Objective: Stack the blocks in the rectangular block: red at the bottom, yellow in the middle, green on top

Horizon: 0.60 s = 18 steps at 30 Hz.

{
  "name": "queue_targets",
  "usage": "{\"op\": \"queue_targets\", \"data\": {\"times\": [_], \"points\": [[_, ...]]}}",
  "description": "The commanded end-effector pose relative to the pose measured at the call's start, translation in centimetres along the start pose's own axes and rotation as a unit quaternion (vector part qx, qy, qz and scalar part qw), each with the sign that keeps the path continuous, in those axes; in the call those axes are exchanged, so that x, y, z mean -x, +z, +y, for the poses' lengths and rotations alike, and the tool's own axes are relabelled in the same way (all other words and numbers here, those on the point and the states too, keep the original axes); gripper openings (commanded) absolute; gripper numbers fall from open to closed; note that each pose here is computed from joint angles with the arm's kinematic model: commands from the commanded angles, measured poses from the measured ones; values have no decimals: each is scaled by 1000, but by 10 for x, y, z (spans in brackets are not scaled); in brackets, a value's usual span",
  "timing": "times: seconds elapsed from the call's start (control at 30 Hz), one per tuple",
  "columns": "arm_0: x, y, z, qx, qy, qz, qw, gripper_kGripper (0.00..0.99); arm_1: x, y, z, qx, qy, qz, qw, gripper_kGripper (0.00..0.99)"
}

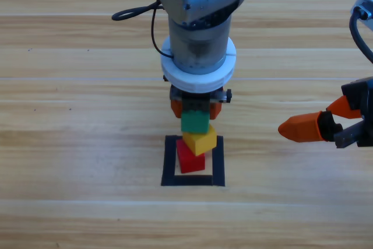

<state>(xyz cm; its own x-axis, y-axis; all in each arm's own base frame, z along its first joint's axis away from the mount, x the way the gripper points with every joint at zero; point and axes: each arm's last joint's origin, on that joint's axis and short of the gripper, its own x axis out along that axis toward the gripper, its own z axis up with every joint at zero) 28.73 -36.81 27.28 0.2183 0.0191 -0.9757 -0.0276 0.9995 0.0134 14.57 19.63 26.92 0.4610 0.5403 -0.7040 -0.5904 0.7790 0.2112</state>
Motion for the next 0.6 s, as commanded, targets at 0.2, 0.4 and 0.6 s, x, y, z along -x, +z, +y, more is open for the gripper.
{"op": "queue_targets", "data": {"times": [0.2, 0.4, 0.6], "points": [[-23, -10, -7, -14, 29, 14, 999, 179, 3, -5, -7, -6, 1, -4, 1000, 990], [-22, -10, -7, -11, 27, 13, 1000, 422, 4, -5, -7, -6, 2, -5, 1000, 990], [-5, -12, -7, -11, 11, 1, 1000, 990, 4, -5, -7, -6, 1, -5, 1000, 990]]}}
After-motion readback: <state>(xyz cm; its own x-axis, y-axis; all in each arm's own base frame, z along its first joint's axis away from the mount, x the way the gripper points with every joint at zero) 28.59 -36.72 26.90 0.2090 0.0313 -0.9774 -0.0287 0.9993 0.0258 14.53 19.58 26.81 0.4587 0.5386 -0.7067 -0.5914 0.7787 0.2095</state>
